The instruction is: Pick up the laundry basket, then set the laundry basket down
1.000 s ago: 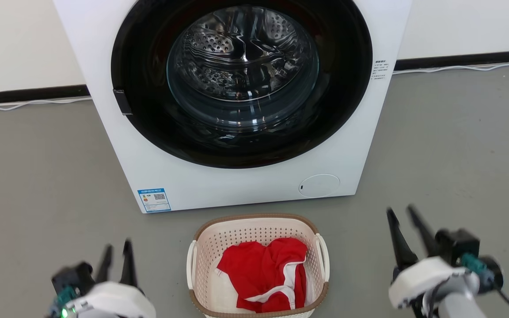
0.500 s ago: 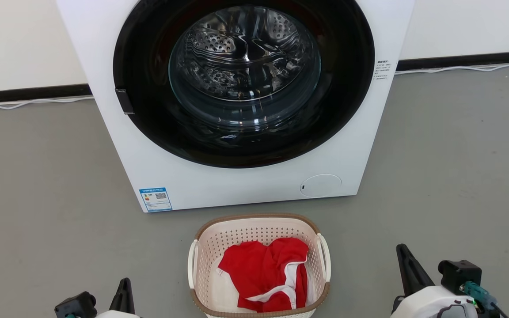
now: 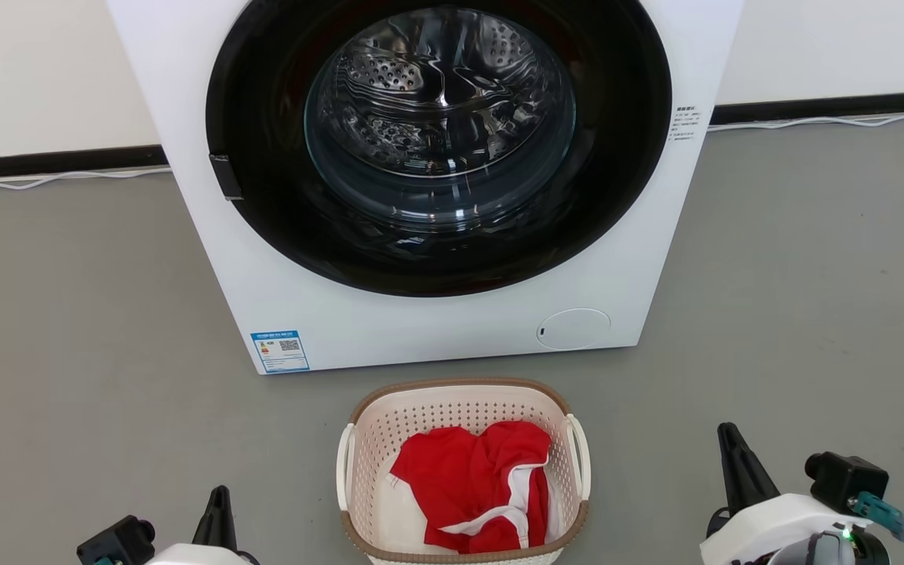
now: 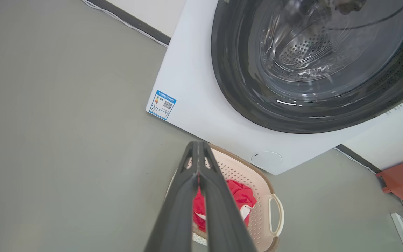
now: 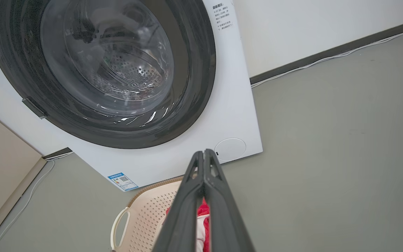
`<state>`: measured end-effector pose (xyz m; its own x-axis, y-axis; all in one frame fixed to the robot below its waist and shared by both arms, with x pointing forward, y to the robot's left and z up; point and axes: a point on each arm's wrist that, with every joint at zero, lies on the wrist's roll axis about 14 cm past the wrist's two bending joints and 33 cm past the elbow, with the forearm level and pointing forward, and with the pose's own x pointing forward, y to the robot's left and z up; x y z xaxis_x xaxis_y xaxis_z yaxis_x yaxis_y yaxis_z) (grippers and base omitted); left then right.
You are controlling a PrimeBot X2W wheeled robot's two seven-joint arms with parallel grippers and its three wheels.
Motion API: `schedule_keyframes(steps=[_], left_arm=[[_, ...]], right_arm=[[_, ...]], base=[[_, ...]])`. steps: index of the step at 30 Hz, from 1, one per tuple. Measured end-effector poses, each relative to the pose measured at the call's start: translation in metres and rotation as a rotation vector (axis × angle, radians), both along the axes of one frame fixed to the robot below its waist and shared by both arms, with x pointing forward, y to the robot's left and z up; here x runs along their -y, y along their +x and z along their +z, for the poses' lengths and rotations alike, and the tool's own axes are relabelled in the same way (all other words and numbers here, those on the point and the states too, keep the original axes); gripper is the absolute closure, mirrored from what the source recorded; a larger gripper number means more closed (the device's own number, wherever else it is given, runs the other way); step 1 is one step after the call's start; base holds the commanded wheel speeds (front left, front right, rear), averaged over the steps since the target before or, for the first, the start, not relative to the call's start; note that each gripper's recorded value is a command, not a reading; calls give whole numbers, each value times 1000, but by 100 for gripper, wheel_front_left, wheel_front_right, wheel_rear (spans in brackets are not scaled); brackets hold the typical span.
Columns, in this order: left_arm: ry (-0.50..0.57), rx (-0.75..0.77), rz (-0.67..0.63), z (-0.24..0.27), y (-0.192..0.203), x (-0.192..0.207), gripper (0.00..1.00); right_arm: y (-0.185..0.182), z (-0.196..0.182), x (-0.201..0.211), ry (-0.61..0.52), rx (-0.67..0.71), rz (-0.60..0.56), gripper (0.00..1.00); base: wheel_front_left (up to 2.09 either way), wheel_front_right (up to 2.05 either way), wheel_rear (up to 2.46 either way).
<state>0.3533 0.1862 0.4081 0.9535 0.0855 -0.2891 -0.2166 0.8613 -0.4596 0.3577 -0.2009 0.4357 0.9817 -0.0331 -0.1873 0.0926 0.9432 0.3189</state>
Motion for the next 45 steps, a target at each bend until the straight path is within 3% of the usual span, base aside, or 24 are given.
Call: schedule_keyframes(steps=[45], left_arm=[[-468, 58, 101, 21, 9, -3, 100]], right_arm=[[11, 17, 8, 543, 39, -136, 100]], base=[[0, 0, 0]])
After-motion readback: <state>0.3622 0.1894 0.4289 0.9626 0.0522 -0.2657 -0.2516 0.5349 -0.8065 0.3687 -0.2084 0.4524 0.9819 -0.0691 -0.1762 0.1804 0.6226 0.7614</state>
